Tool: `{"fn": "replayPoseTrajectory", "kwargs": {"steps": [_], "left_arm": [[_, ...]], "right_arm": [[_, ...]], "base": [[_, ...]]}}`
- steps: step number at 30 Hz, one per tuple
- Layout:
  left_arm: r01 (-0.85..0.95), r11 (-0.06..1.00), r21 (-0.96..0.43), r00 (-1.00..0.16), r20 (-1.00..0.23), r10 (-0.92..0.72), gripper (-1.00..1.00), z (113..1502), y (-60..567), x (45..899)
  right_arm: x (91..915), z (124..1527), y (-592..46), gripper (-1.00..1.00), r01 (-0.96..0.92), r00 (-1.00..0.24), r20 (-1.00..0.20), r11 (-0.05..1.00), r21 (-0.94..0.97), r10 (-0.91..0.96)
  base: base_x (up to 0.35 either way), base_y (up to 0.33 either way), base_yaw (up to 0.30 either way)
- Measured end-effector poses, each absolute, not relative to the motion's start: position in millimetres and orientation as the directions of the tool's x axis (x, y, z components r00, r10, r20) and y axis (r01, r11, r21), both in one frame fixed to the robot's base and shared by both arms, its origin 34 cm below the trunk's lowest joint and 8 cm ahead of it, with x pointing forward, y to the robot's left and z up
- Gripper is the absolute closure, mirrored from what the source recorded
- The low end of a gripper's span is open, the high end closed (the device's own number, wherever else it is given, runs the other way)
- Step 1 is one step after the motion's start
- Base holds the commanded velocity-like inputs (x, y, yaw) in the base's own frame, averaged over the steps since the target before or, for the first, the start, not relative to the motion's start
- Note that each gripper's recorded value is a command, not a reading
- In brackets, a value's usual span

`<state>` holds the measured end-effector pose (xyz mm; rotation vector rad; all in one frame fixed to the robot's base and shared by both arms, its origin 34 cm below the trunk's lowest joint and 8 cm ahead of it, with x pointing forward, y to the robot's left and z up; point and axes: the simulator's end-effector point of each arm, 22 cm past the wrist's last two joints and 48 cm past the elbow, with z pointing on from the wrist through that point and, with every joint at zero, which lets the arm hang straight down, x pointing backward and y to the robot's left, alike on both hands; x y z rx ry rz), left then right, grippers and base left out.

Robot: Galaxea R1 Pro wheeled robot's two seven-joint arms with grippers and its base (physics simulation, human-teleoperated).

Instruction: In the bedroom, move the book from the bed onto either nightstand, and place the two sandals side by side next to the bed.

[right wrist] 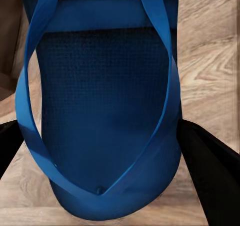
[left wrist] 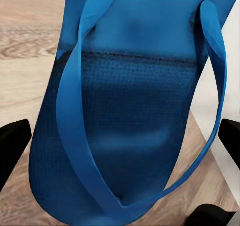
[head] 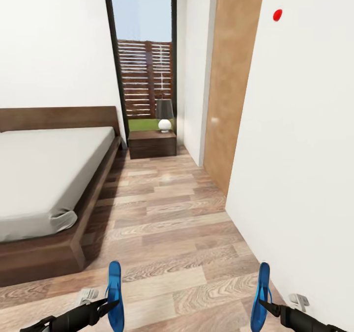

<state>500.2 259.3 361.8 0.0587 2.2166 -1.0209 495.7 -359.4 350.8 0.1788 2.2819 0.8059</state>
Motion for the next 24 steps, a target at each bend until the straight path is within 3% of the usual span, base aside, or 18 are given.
{"fn": "replayPoseTrajectory", "kwargs": {"steps": [17, 24], "left_arm": [[0.307, 0.691, -0.654, -0.764, -0.603, -0.231, 1.0, 361.9, 259.7, 500.5], [0.307, 0.691, -0.655, -0.762, -0.604, -0.234, 1.0, 361.9, 260.0, 500.8]], "right_arm": [[495.5, 350.7, -359.3, 1.0, -0.097, -0.746, -0.574, 0.797, 0.596, 0.338], [495.7, 350.3, -359.4, 1.0, -0.096, -0.746, -0.573, 0.798, 0.595, 0.338]], "base": [[0.319, -0.082, 0.004], [0.178, -0.045, 0.23]]}}
